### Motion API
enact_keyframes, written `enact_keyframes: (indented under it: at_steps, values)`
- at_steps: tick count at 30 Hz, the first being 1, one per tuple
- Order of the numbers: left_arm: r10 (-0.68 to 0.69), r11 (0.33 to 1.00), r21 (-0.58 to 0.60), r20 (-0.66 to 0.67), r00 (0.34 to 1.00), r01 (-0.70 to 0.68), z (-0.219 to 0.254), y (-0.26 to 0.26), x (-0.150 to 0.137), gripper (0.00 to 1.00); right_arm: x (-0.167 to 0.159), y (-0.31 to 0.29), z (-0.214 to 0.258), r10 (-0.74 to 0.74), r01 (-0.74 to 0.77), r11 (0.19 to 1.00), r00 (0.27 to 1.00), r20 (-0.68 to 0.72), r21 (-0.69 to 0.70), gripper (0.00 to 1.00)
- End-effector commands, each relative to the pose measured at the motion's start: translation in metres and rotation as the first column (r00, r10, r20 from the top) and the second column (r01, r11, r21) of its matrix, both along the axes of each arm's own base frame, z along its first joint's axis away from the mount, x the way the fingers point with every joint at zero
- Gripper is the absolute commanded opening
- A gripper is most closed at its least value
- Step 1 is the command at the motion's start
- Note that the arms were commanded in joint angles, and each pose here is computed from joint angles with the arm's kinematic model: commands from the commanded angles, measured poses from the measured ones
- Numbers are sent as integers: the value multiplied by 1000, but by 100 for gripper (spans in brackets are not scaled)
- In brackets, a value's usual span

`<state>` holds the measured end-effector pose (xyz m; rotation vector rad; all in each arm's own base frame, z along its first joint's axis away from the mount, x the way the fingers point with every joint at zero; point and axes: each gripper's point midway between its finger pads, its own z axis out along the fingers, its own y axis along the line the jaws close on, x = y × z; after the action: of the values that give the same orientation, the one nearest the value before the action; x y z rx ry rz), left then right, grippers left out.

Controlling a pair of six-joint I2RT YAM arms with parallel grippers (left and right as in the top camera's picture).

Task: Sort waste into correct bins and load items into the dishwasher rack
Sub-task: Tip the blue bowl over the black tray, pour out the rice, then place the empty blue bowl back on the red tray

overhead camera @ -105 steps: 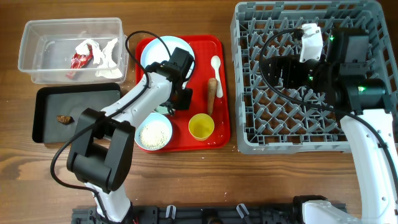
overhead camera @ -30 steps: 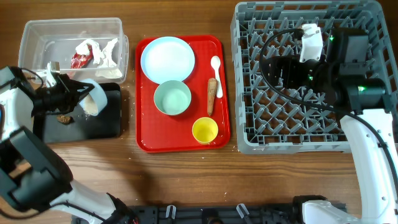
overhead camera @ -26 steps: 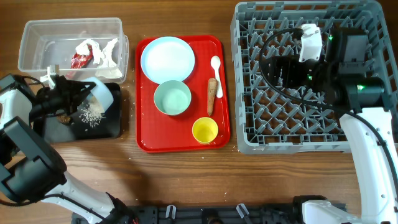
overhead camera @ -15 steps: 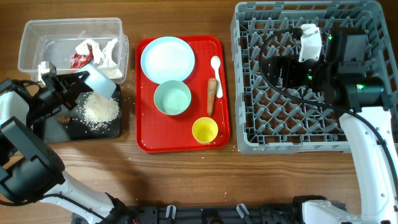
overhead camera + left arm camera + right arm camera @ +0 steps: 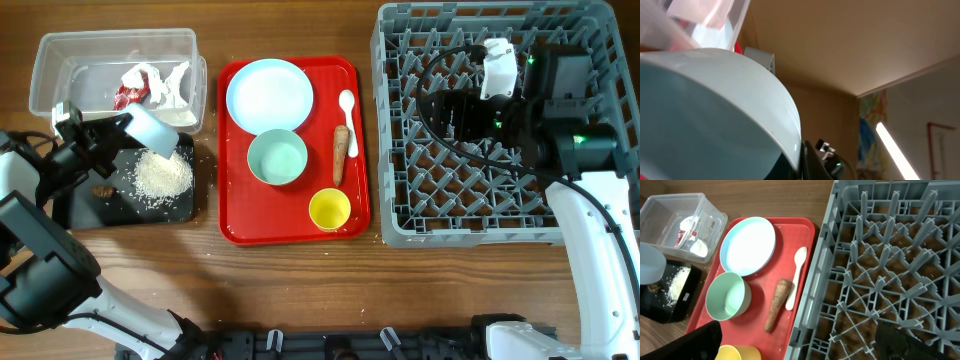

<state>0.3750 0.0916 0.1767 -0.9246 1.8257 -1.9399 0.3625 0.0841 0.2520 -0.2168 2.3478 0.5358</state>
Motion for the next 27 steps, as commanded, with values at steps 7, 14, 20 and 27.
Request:
enact_keyframes:
  at_steps: [7, 14, 20, 27]
  values:
    - [-89, 954, 281, -60, 994, 102, 26, -43, -32, 4, 4, 2, 7, 7, -7, 1000, 1000, 12, 14, 100]
    - [-161, 584, 726, -334, 929, 363, 4, -79, -86, 4, 5, 2, 8, 7, -7, 1000, 1000, 20, 13, 100]
    - [-319, 279, 818, -416, 852, 504, -24, -149, -89, 4, 9, 2, 11, 4, -4, 1000, 999, 42, 13, 100]
    - [-283, 119, 839, -484, 828, 530, -85, -213, -99, 4, 8, 2, 11, 3, -4, 1000, 999, 39, 13, 100]
